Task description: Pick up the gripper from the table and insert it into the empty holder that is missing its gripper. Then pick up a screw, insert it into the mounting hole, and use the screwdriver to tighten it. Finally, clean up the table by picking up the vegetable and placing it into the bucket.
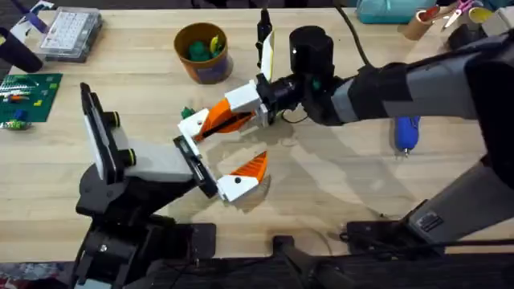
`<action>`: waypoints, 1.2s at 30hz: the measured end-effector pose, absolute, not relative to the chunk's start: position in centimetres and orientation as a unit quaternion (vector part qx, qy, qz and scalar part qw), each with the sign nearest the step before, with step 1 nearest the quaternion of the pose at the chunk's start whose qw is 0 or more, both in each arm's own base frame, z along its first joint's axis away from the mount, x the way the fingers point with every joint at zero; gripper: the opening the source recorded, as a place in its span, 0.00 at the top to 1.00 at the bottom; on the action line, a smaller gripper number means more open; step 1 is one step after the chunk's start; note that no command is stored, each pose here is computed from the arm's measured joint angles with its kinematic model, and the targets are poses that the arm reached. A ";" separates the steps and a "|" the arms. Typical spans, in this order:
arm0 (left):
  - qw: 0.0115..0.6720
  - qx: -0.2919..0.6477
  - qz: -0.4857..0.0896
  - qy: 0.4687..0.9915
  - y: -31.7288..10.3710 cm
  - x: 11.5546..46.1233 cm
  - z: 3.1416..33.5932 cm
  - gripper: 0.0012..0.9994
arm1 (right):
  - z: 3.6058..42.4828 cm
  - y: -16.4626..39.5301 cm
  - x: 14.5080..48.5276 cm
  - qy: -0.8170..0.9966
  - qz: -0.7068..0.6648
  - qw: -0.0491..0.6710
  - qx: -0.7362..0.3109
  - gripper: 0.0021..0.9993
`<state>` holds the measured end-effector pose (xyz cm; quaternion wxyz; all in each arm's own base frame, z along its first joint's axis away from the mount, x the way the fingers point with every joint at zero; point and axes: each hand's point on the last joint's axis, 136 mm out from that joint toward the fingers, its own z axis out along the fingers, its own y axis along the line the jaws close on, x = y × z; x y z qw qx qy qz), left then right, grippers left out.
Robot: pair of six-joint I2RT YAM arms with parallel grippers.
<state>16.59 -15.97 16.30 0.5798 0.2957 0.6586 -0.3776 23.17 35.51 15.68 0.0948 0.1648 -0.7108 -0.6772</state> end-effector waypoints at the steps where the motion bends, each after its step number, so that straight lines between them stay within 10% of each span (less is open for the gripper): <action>1: 0.580 0.296 -0.378 0.659 -16.0 16.6 16.3 0.01 | 15.7 35.5 23.2 -0.711 -0.677 0.095 0.165 0.65; 36: 0.566 0.327 -0.398 0.644 -16.8 15.3 16.3 0.01 | 15.1 33.2 26.0 -0.717 -0.680 0.078 0.133 0.01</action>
